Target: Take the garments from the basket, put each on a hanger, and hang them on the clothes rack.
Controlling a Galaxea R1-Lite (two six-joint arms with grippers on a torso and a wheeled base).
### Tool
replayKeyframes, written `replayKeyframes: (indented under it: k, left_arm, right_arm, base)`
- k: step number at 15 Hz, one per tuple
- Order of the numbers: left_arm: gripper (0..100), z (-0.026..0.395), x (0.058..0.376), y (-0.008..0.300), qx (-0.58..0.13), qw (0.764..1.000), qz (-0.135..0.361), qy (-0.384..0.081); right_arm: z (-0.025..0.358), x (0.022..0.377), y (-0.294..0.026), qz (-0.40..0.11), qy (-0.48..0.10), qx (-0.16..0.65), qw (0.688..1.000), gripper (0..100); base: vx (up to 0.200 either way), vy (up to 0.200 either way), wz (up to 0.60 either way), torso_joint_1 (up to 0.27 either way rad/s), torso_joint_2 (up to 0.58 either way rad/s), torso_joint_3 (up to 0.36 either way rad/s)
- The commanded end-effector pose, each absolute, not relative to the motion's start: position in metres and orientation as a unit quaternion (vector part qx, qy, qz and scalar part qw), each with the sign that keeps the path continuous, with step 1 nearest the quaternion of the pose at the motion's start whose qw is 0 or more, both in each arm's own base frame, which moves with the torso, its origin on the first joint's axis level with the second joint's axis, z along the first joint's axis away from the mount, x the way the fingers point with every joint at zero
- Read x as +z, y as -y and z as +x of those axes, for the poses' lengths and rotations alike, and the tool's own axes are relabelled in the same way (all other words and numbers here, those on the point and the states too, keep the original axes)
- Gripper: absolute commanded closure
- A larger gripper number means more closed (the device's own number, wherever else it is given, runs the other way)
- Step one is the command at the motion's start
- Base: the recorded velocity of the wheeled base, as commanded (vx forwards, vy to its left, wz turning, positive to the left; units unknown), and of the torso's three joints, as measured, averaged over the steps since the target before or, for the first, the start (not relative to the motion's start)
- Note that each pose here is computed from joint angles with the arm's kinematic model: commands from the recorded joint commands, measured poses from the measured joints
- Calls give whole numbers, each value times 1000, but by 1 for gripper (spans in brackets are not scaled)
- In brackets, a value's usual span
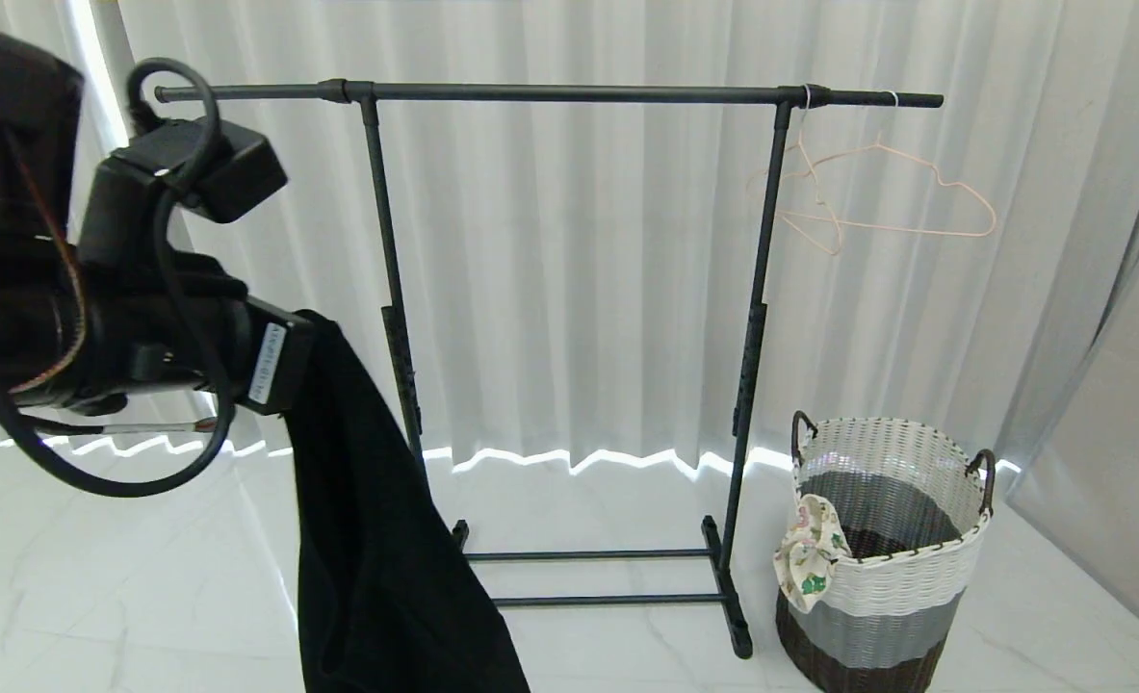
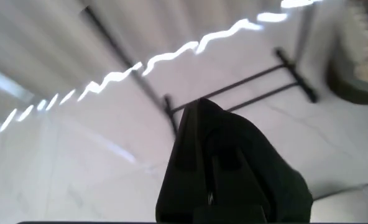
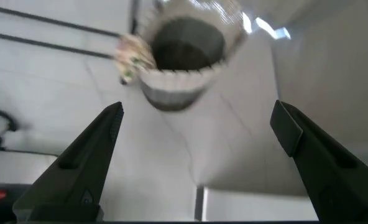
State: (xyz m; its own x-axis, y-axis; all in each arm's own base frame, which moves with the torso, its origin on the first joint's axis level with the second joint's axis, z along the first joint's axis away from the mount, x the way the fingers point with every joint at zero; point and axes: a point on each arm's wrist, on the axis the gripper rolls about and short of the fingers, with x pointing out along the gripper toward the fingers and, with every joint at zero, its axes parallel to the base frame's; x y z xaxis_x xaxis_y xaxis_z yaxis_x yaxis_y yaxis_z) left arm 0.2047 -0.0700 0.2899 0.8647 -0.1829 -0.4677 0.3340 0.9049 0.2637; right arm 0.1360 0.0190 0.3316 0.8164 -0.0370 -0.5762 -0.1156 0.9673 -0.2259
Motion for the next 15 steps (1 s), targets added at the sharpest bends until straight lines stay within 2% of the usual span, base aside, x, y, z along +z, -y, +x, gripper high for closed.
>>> replayKeyframes:
  k: [1, 6, 11, 15]
  left_arm:
    - [100, 182, 283, 11, -5, 961, 138, -240]
    - [100, 167, 266, 2, 16, 956, 131, -263]
    - [100, 167, 265, 2, 23, 955, 131, -264]
    - [100, 163, 267, 2, 23, 957, 131, -259]
  right_arm:
    - [128, 316, -3, -117, -330, -32, 936, 0]
    - [128, 309, -3, -117, -326, -28, 938, 0]
    - [125, 311, -3, -117, -317, -28, 941, 0]
    - [125, 312, -3, -117, -315, -28, 942, 0]
  base:
    - [0, 0, 0, 0, 0, 0]
    - [0, 0, 0, 0, 0, 0]
    - [0, 0, 0, 0, 0, 0]
    - [0, 0, 0, 84, -272, -215]
